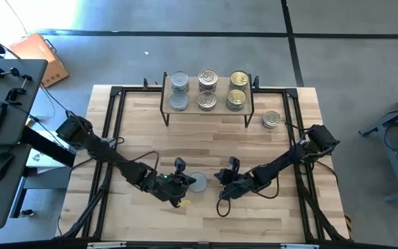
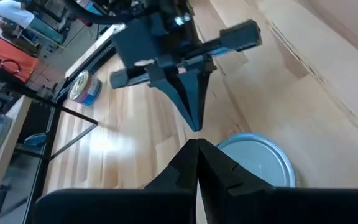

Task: Stack canned seafood by type on shelf
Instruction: Stack the green white tuna can on top of the other green white tuna can on the shelf

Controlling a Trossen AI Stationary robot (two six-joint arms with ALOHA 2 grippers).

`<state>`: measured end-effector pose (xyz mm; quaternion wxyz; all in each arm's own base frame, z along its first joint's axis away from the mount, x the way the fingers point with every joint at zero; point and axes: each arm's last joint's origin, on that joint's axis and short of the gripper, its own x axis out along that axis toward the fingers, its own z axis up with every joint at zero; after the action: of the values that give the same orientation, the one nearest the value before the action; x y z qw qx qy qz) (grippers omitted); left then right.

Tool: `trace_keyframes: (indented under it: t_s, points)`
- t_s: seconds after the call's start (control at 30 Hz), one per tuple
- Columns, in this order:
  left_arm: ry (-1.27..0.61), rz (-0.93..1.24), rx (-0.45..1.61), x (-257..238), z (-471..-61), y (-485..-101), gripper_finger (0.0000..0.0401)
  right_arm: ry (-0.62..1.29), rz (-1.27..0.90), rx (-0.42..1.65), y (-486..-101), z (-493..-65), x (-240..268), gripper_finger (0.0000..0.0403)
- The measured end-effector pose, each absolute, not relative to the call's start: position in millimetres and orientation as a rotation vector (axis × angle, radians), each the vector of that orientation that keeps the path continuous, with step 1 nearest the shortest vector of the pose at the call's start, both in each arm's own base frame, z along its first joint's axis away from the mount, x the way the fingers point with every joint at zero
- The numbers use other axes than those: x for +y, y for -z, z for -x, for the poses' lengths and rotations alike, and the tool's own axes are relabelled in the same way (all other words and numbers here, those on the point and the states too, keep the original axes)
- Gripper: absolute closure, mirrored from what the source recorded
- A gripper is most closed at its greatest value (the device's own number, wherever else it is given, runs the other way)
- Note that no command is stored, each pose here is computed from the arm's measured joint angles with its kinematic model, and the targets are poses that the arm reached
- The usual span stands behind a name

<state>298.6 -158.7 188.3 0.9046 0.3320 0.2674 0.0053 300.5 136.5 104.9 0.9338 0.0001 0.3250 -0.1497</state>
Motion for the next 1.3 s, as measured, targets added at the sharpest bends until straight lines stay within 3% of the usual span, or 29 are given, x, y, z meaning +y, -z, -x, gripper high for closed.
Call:
trace_keyframes:
  t_s: [0.4, 0.6, 0.83, 0.97, 1.3]
  points:
    - [0.157, -0.482, 0.642, -139, -314, -171, 0.0389, 0.307, -0.001, 0.664, -105, -301, 136, 0.0402]
    - [0.283, -0.462, 0.687, -135, -324, -148, 0.0311, 0.307, -0.003, 0.662, -105, -301, 136, 0.0402]
    - [0.259, -0.454, 0.752, -133, -326, -130, 0.0236, 0.307, -0.002, 0.663, -105, -301, 136, 0.0402]
    - [0.26, -0.475, 0.786, -134, -326, -120, 0.0239, 0.307, 0.0, 0.664, -105, -301, 136, 0.0402]
    - [0.265, -0.51, 0.826, -134, -324, -114, 0.0294, 0.308, -0.001, 0.665, -105, -301, 136, 0.0402]
